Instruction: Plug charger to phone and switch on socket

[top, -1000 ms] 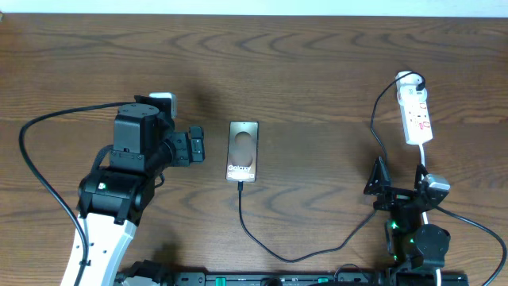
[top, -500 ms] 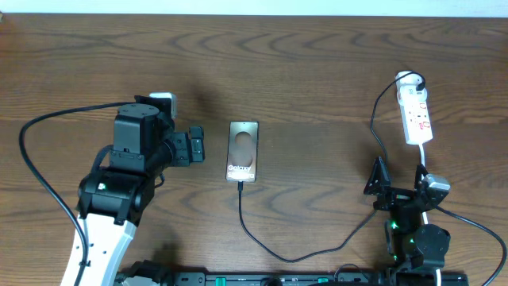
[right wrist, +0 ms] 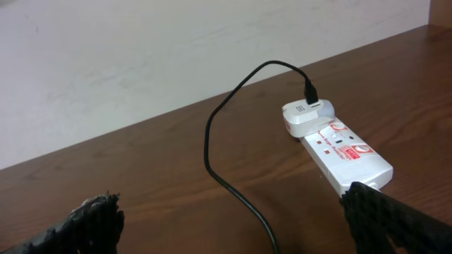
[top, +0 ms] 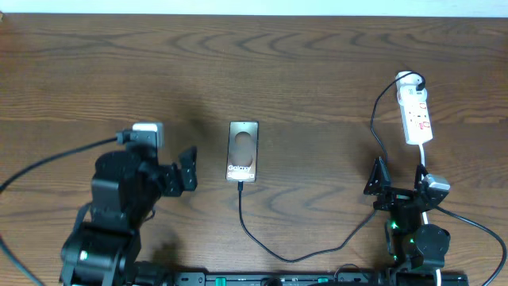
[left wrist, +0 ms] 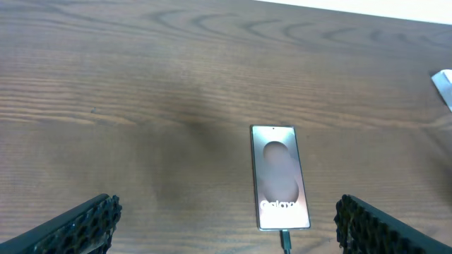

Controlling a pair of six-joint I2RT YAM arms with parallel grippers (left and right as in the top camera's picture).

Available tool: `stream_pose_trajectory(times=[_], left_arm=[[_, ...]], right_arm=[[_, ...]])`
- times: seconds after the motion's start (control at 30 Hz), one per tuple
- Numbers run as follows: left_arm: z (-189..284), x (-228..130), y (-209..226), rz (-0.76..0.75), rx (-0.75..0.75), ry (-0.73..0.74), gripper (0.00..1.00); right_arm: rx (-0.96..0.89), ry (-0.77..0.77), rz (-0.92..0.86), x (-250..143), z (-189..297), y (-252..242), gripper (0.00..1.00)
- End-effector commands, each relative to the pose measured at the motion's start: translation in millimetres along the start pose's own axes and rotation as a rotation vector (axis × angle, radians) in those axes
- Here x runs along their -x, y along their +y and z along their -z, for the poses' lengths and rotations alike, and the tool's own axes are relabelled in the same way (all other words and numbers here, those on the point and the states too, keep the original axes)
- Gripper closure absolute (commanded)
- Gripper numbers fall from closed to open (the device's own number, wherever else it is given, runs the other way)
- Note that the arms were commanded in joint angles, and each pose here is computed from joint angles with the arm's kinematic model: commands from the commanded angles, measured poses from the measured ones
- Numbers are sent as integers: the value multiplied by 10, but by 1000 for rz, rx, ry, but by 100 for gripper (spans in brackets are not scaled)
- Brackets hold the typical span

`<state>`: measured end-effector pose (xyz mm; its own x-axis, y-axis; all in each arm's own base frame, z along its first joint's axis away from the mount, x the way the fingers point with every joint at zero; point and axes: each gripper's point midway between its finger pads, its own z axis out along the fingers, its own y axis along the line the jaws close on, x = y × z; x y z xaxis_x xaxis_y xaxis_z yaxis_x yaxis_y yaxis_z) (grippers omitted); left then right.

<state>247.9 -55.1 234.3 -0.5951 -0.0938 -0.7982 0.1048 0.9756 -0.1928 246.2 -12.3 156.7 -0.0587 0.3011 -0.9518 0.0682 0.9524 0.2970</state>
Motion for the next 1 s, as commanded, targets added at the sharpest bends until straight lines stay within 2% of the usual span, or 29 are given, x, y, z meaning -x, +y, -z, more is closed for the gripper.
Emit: stream_pose_trajectory(times=[0.0, 0.17, 0.43, 0.6, 0.97], left_arm=[[76, -70, 95, 20, 25, -33, 1], [200, -154, 190, 38, 48, -82, 1], [481, -463, 292, 43, 96, -61, 1], [467, -425, 329, 37, 93, -200, 2], [-231, -520, 417, 19, 24, -543, 2]], right_arm=[[-7, -3, 19, 0, 3, -18, 1], [-7, -3, 19, 0, 3, -18, 1], [-7, -3, 19, 0, 3, -18, 1], [-7, -3, 19, 0, 3, -18, 1], [-7, -3, 19, 0, 3, -18, 1]])
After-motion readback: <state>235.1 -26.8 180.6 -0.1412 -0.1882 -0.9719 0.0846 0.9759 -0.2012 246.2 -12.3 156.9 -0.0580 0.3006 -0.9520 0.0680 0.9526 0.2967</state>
